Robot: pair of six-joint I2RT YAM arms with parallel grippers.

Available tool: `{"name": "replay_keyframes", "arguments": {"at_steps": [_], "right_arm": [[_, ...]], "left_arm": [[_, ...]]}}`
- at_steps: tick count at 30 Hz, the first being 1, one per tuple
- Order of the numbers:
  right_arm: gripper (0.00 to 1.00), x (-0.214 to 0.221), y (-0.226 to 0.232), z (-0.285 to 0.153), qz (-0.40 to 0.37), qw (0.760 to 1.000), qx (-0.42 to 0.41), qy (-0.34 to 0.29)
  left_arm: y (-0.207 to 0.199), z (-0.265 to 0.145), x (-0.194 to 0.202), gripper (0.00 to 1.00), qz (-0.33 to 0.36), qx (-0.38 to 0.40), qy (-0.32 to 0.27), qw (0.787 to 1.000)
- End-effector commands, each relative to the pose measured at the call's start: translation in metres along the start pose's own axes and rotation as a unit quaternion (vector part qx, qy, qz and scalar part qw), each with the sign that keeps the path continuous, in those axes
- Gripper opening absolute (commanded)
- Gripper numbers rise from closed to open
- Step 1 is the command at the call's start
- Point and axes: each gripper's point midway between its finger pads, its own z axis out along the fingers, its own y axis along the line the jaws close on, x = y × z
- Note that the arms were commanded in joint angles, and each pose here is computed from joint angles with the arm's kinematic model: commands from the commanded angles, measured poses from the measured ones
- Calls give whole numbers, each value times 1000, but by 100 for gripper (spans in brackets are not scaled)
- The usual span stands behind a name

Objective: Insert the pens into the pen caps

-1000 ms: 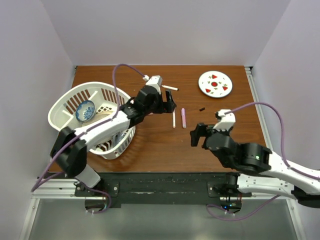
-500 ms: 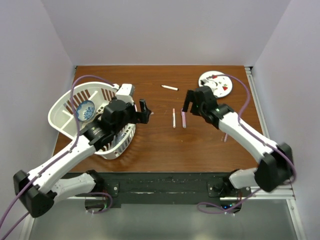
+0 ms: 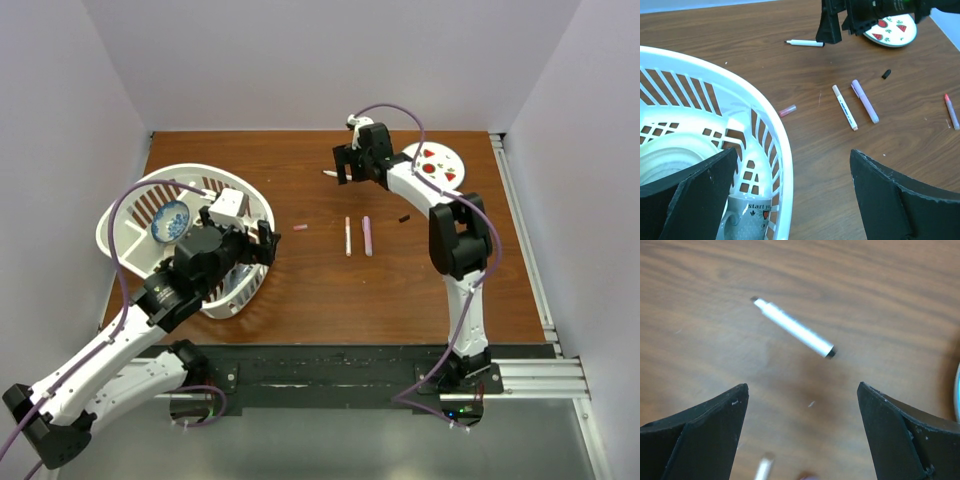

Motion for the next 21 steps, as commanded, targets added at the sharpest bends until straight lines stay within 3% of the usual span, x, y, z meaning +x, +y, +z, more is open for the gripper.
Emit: {"name": "replay_keyframes", "arguments": {"at_steps": [1, 10, 21], "right_arm": [[95, -42, 0, 12, -63, 996, -35, -50], [96, -28, -7, 58, -104, 992, -61, -33], [82, 0, 2, 74, -121, 988, -102, 1]], "left_arm": [[3, 0, -4, 100, 14, -2, -11, 1000], [8, -4, -7, 100, 19, -13, -18, 1000], [9, -2, -8, 100, 15, -18, -19, 1000]]}}
